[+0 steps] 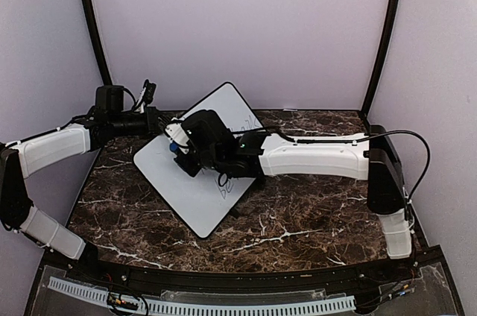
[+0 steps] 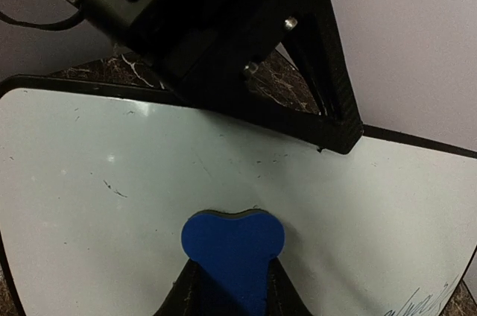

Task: Erase the whiteboard
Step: Erase the whiteboard at the center of the board.

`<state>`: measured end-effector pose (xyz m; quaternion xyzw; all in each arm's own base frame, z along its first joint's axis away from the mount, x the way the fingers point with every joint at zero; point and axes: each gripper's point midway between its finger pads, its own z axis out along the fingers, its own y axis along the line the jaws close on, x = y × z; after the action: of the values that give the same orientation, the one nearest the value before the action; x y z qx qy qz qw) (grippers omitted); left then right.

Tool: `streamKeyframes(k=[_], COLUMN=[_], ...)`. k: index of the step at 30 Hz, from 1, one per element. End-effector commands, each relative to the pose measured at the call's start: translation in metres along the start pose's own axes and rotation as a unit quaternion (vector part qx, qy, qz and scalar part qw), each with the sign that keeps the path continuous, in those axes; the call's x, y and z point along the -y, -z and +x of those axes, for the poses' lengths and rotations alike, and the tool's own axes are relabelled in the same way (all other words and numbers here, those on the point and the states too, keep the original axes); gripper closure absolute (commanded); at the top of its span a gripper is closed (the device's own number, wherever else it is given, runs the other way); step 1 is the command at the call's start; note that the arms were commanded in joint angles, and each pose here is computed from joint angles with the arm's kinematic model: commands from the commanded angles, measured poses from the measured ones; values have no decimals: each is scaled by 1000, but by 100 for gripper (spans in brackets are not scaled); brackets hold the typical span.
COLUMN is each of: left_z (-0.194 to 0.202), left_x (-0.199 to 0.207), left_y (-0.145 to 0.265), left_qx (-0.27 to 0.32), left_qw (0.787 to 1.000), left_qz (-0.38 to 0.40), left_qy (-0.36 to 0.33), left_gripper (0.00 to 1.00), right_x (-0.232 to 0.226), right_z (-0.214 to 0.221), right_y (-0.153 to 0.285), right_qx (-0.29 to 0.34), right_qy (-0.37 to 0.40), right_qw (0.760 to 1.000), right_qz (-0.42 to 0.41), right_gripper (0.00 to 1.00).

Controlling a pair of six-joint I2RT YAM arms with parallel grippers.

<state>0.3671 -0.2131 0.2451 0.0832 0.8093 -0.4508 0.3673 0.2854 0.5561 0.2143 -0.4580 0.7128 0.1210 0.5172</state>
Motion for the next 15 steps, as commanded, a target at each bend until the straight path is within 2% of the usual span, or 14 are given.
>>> streamKeyframes(k=[1,11,15], left_z=[-16,-16,-16], left_x=[33,33,32], left_y=[11,10,10], left_qx=[28,26,27], left_qw=[998,998,998], left_qz=[43,45,44], left_qy=[-41,-39,-38], left_gripper=[100,100,100], right_x=[2,-13,-17], right_z=[31,123,140], right_y=[-22,21,34], right_qx=[-40,-116,-128], right_qy=[19,-9,-22], right_qw=[999,992,990], right_qz=[0,-39,-47], right_gripper=[79,79,79])
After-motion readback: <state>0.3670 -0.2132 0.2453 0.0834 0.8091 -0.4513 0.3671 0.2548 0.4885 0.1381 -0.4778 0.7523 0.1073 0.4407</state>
